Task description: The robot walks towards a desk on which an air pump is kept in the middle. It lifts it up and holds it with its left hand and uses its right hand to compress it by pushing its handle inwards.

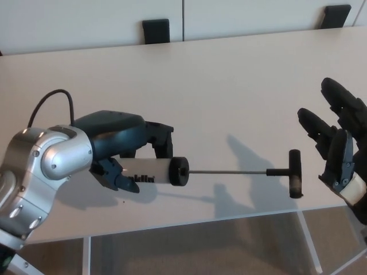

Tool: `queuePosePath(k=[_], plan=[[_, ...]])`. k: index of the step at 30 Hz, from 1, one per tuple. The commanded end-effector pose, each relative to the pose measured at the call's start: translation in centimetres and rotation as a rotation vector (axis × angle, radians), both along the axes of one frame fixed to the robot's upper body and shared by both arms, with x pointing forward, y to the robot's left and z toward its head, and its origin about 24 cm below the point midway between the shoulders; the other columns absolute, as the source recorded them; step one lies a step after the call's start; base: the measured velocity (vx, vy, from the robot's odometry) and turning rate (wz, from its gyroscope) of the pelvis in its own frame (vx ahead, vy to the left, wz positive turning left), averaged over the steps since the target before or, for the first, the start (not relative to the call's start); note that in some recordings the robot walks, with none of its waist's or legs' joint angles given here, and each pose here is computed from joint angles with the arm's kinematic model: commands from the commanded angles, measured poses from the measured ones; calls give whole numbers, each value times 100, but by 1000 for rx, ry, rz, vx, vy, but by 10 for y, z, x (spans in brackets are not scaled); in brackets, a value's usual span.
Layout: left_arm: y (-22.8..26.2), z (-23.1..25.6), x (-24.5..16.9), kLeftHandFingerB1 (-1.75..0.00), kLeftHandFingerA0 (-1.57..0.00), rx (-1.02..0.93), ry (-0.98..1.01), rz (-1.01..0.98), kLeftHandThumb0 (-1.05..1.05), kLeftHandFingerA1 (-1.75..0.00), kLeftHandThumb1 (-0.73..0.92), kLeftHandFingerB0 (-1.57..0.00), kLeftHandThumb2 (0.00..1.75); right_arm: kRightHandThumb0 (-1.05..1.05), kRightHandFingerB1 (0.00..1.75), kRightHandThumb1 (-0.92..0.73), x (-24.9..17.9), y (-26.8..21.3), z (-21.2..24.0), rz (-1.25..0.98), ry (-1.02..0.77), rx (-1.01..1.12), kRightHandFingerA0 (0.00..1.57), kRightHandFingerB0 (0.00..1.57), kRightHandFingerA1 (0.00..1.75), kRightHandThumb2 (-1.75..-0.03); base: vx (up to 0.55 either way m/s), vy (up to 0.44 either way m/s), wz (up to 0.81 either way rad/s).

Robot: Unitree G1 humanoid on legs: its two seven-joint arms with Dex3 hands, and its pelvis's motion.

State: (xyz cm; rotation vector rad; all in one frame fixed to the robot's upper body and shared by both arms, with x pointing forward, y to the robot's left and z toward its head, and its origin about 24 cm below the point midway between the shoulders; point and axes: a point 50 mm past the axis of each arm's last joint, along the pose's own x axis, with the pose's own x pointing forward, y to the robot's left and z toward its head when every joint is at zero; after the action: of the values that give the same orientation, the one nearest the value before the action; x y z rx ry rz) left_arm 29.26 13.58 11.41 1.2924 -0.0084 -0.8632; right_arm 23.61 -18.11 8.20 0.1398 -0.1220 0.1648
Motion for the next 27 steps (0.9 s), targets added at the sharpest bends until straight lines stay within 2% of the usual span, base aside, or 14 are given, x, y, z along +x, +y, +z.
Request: queuePosePath(k=[1,3,4,5,9,10,18,19,20,24,25,26,27], plan=[[-2,-4,-2,-140,-57,16,3,4,-1,-163,76,-49,52,-84,24,-75,2,2,0,-6,4,-2,7,7,39,-114,0,0,0],[-3,-5,-3,-140,-57,22,4,0,-1,-163,76,-49,52,-84,24,-75,2,2,0,-6,7,-2,7,7,39,-114,0,0,0],[-3,-6,-3,-140,-56,25,5,-2,-1,-163,78,-47,51,-79,25,-72,2,2,-1,-3,10,3,2,2,38,-115,0,0,0],[-4,-7,-4,-143,-52,23,4,-5,-7,-169,84,-43,49,-79,25,-72,2,3,-3,2,18,22,2,1,39,-115,0,0,0],[-4,-8,-4,-144,-51,17,3,-10,-6,-171,84,-42,47,-79,26,-71,1,4,-4,7,29,54,3,2,40,-114,0,0,0],[-5,-8,-4,-140,-60,19,3,-11,-9,-166,83,-46,53,-80,28,-72,2,5,-4,9,29,60,3,1,44,-114,0,0,0],[-7,-8,-4,-137,-58,26,3,-14,-4,-162,78,-49,53,-78,28,-74,1,8,-8,22,28,86,3,1,45,-115,0,0,0],[-6,-9,-4,-138,-58,23,1,-16,-6,-163,79,-48,53,-88,28,-78,1,9,-9,17,34,92,12,0,48,-115,0,0,0],[-6,-9,-5,-136,-59,21,-3,-21,-4,-162,78,-51,54,-88,28,-77,1,9,-11,8,44,100,13,0,49,-115,0,0,0],[-7,-9,-5,-137,-58,21,-2,-24,-5,-162,79,-50,54,-88,26,-77,1,9,-14,3,58,105,11,3,48,-115,0,0,0],[-6,-10,-5,-131,-60,20,-2,-23,-6,-159,79,-55,58,-77,30,-73,1,9,-16,1,66,104,3,2,44,-115,0,0,0],[-6,-10,-5,-131,-60,19,-2,-22,-6,-159,79,-55,58,-77,30,-73,1,9,-17,-1,71,104,3,2,44,-115,0,0,0],[-6,-11,-5,-128,-73,22,2,-19,-23,-149,79,-58,65,-83,23,-92,0,9,-20,-3,80,104,10,9,32,-75,0,0,0]])
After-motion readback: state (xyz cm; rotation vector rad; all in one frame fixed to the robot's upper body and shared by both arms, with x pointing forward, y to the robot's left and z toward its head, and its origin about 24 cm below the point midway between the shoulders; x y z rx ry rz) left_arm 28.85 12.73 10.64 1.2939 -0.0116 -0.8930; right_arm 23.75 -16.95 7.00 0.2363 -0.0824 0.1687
